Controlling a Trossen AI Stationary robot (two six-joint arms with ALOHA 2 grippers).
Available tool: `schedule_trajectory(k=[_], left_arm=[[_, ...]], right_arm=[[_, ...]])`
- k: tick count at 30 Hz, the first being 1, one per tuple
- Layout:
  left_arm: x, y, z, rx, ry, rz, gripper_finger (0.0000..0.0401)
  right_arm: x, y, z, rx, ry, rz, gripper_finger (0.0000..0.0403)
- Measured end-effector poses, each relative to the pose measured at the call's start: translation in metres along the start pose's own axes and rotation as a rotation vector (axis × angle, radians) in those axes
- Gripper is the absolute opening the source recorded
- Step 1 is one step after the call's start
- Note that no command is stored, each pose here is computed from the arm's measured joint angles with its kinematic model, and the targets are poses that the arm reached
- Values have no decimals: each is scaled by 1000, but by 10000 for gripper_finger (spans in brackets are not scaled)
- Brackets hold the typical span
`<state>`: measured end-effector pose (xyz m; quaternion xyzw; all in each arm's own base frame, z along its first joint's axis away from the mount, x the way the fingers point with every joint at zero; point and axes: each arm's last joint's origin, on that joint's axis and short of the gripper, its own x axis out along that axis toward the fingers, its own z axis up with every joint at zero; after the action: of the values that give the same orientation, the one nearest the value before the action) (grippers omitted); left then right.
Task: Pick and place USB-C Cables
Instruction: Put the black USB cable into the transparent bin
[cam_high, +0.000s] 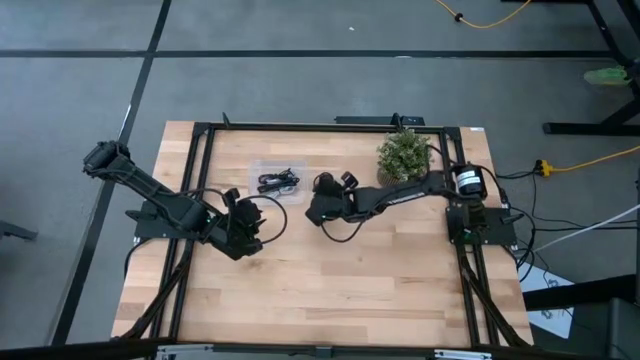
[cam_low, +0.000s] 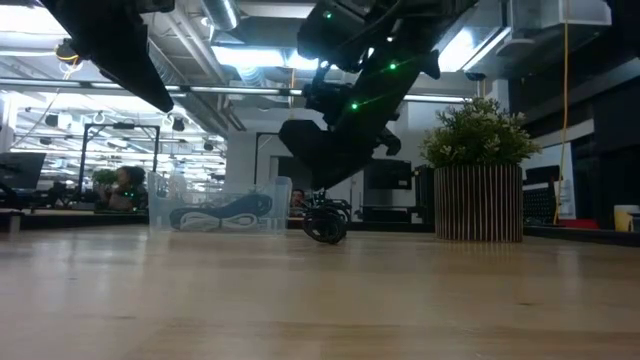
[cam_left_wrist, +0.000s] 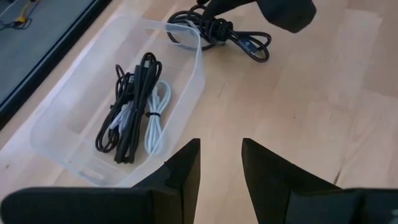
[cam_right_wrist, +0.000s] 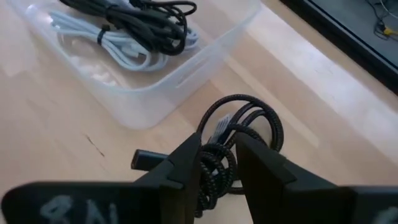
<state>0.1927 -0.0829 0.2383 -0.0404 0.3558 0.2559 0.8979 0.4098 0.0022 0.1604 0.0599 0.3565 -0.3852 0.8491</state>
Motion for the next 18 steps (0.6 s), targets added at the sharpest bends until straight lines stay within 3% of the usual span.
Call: schedule_trajectory(k=[6,15,18], left_arm=[[0,0,0,-7,-3,-4,111],[0,-2,2,-25,-14,-18,111],[0,-2,2,-26,-14,-21,111]], right_arm=[[13,-8,1,-15,63,41,106],[7,6,-6,-13,238,366,106],[-3,19,-10,1,305,540,106]])
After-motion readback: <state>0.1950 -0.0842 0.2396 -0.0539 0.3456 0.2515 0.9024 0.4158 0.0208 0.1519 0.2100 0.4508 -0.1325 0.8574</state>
